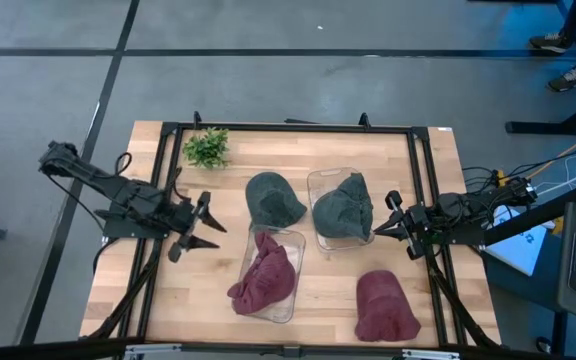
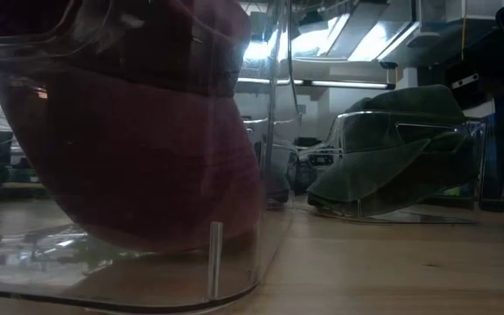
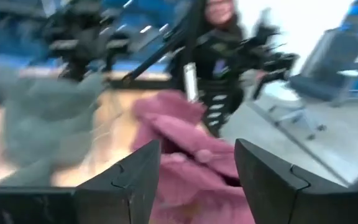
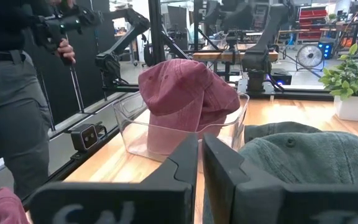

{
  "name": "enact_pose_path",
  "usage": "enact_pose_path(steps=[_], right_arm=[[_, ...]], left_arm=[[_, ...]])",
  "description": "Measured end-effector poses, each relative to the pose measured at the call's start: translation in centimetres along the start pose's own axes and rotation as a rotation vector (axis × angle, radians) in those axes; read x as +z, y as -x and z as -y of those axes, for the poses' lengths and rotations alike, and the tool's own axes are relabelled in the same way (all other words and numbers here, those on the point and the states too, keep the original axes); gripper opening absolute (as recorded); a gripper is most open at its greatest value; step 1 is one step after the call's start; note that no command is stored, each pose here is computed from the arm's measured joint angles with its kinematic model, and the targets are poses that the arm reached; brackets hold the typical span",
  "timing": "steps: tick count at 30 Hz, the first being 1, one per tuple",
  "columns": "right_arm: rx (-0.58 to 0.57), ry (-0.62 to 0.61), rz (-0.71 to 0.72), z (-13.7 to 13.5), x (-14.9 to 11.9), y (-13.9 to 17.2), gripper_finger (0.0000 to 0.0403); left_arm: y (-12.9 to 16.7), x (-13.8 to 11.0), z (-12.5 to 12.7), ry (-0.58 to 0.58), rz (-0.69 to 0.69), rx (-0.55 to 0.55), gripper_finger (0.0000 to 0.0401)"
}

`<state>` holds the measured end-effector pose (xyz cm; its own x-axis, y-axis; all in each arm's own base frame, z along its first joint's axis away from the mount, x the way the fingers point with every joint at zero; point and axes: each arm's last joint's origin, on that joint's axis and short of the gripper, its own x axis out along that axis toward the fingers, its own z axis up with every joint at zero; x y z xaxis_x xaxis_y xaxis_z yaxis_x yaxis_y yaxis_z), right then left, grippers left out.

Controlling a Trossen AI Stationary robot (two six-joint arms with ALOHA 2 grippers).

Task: Pick & Place hat
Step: Put the red cap into the left transparent bin

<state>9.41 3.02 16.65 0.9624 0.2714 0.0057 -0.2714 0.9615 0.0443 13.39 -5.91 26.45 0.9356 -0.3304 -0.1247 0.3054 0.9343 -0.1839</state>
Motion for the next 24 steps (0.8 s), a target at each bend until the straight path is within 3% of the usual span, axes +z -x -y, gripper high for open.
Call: enact_pose_path(steps=[3,14,19,24], right_arm=[[0.0,0.0,0.0,0.0,0.0,0.0,0.0026],[0.0,0.0,0.0,0.0,0.0,0.0,0.0026],[0.0,0.0,0.0,0.0,0.0,0.0,0.0026],[0.0,0.0,0.0,0.0,0.0,0.0,0.0026]], left_arm=[[0.4,-1.4,-0.1,-0.066,0.1,-0.074,0.0209],[1.1,-7.6,-1.6,-0.08,0.207,-0.037,0.0211],[1.4,-8.9,-2.2,-0.058,0.198,-0.02,0.0214],[1.9,-8.5,-2.6,-0.093,0.241,0.012,0.0211]])
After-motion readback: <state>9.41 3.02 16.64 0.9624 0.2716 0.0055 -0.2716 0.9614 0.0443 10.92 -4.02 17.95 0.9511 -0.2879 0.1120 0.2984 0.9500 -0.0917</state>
